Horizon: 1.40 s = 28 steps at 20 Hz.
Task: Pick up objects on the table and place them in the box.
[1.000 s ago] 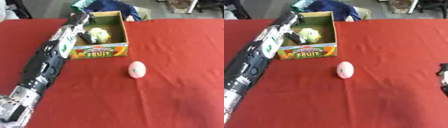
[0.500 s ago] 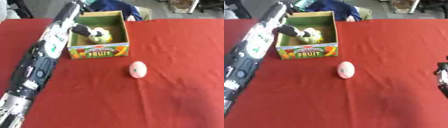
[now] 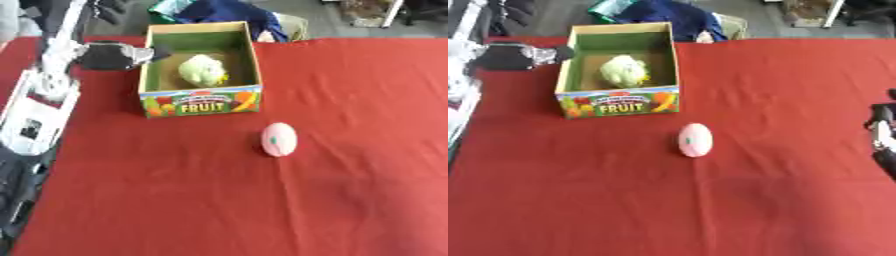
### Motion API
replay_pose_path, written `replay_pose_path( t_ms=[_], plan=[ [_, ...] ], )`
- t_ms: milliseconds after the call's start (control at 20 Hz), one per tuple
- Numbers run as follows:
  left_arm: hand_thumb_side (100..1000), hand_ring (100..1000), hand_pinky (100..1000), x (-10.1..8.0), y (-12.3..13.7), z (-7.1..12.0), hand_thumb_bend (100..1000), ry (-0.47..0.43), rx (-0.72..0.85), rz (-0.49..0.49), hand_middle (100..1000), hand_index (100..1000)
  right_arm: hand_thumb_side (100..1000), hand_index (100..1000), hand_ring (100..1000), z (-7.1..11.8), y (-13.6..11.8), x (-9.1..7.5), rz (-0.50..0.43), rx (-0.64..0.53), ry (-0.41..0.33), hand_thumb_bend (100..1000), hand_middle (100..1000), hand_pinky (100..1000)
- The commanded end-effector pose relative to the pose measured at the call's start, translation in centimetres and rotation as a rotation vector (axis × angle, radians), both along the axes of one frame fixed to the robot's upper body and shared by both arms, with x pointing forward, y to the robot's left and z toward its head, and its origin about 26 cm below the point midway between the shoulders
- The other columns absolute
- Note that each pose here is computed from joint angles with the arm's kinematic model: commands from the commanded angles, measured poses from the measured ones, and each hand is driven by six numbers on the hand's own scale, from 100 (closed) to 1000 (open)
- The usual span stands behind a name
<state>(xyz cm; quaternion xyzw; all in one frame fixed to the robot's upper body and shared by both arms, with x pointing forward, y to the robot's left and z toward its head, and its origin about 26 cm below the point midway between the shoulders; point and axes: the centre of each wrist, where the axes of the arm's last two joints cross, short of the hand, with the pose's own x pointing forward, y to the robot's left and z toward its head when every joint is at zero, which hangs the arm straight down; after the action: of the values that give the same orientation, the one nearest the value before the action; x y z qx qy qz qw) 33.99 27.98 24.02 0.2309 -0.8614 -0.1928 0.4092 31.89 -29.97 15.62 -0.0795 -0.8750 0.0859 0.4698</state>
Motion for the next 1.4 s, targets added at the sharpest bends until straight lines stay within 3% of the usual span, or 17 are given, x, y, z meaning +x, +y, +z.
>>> replay_pose_path(
  t_ms=[50,300,400,500,600,1000,1400],
  plan=[
    [246,626,578,-1.4,0.3,1.0,846,-0.052,-0.039,-0.014,605,683,199,806,795,2.2,-0.5,0.7,0.046,-0.14,-0.047,100,616,680],
    [251,625,576,-2.2,0.0,0.4,842,-0.049,-0.074,-0.035,605,682,198,819,807,4.4,0.2,2.3,0.142,-0.335,-0.093,100,636,686],
    [253,625,576,-2.4,-0.2,0.2,839,-0.046,-0.081,-0.047,605,682,155,823,813,4.9,0.6,3.0,0.178,-0.411,-0.106,177,643,691],
    [254,626,575,-2.5,-0.3,0.0,837,-0.04,-0.081,-0.056,605,682,175,825,818,5.2,1.1,3.8,0.224,-0.496,-0.113,191,653,695],
    [255,625,575,-2.5,-0.4,-0.1,836,-0.034,-0.081,-0.061,605,682,171,843,833,5.2,1.6,4.7,0.269,-0.58,-0.114,260,676,705],
    [263,627,576,-2.6,-0.8,-0.2,833,-0.025,-0.075,-0.088,607,685,181,863,871,4.0,4.1,8.4,0.423,-0.865,-0.092,346,740,726],
    [266,627,576,-2.5,-1.0,-0.2,832,-0.023,-0.077,-0.102,607,685,183,843,869,1.5,6.4,10.7,0.509,-1.007,-0.052,345,732,727]
  ],
)
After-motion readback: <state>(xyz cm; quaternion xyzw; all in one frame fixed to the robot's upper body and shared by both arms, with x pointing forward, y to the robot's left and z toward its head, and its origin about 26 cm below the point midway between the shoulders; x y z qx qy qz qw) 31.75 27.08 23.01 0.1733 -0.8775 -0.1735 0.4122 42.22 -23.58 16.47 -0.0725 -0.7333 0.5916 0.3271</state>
